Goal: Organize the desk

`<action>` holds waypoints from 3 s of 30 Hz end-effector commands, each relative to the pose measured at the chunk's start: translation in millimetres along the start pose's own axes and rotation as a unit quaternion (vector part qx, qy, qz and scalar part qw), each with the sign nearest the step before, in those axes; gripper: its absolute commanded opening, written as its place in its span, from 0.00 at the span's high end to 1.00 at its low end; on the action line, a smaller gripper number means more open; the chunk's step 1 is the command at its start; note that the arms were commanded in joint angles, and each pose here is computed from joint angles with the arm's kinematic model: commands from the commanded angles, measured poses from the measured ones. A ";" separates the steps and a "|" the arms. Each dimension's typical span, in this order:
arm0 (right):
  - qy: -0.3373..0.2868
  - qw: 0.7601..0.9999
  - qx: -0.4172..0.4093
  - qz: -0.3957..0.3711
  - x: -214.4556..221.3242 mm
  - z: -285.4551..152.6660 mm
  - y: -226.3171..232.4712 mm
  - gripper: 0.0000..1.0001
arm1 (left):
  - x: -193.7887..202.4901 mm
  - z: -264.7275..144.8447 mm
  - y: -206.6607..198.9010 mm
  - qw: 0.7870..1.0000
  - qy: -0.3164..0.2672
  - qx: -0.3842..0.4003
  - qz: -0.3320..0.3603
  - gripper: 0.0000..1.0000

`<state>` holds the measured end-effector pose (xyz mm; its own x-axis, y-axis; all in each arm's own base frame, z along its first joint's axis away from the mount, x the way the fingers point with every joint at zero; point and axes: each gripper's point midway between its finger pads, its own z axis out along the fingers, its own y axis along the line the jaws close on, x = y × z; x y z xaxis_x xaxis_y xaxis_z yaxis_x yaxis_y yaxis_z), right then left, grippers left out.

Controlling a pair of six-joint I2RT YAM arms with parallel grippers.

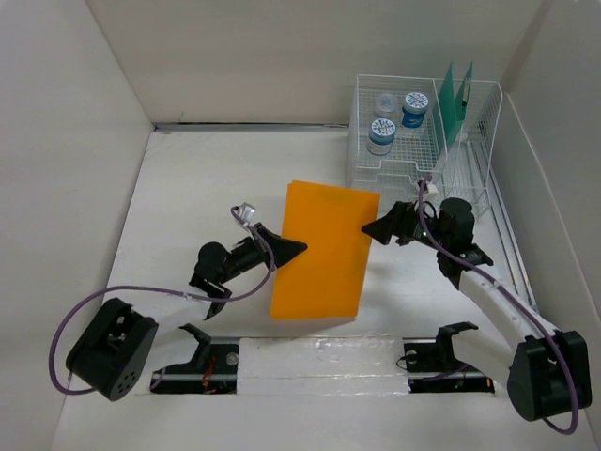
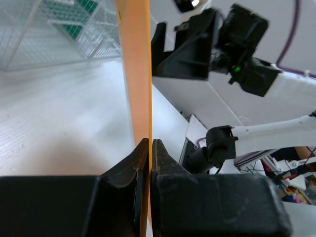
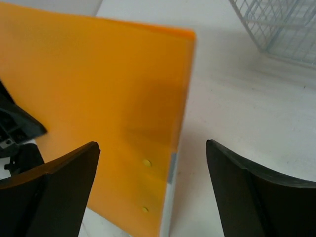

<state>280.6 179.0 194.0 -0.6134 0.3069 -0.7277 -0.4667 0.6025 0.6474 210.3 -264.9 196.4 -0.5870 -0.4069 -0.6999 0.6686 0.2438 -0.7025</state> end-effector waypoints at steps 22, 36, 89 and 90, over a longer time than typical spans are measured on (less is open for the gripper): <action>-0.024 0.905 -0.374 -0.201 21.1 -25.0 158.2 0.00 | -57.0 -42.0 -142.4 0.964 -0.077 0.222 0.121 1.00; -0.049 0.919 -0.359 -0.156 5.4 -34.3 197.7 1.00 | -66.1 -37.3 -124.8 0.975 -0.093 0.155 0.126 1.00; -0.434 0.717 0.512 -0.191 -385.4 -229.3 38.4 1.00 | -61.3 -46.2 -55.5 0.990 -0.101 -0.037 0.091 0.08; -0.429 0.720 0.508 -0.198 -386.0 -224.5 36.7 1.00 | -61.4 -46.4 -55.9 0.990 -0.101 -0.036 0.090 0.08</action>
<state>355.9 -81.0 527.5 0.1862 0.0921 -0.9782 0.4928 0.8525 0.1741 194.4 -211.3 259.9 -0.3817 -0.5029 -0.7755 0.6728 0.4241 -0.6062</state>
